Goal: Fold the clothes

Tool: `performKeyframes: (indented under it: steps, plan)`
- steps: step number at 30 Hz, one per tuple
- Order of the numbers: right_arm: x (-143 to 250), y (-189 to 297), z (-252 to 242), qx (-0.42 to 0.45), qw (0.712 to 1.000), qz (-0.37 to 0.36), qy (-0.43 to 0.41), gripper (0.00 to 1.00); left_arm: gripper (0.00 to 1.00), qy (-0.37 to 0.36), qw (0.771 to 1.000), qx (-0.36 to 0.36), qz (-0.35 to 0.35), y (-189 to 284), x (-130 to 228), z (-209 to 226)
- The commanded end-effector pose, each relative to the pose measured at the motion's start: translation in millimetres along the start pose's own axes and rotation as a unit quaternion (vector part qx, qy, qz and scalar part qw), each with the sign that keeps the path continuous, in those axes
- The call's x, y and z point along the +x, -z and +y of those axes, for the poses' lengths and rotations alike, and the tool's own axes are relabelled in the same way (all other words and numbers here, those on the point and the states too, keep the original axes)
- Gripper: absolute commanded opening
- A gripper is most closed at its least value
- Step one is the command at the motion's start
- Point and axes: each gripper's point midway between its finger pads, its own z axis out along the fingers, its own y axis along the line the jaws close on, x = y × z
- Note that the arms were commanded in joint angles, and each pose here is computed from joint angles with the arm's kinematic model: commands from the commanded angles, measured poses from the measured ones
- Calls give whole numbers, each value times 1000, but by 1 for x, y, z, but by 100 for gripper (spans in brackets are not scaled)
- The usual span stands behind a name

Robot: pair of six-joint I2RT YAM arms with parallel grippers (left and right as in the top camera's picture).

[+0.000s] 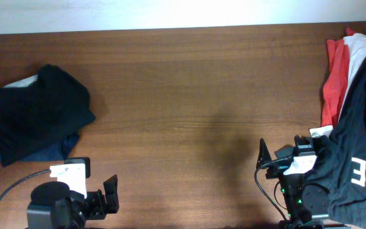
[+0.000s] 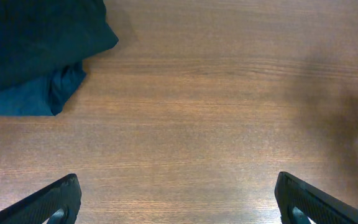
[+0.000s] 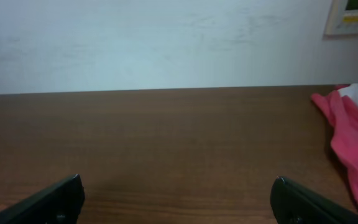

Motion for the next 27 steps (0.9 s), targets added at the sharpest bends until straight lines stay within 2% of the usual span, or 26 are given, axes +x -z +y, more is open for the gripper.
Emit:
performKeyframes:
  steps: [1, 21, 24, 27]
  plan:
    - [2, 0, -2, 8, 1000, 1, 4, 99, 99, 4, 1000, -1, -1, 0, 0, 0]
    - [2, 0, -2, 8, 1000, 2, 4, 99, 99, 4, 1000, 0, -5, 0, 0, 0]
    - [2, 0, -2, 8, 1000, 2, 4, 99, 99, 8, 1000, -7, -29, 5, -1, 4]
    - [2, 0, -2, 8, 1000, 2, 4, 99, 99, 17, 994, -11, -110, -6, -13, 9]
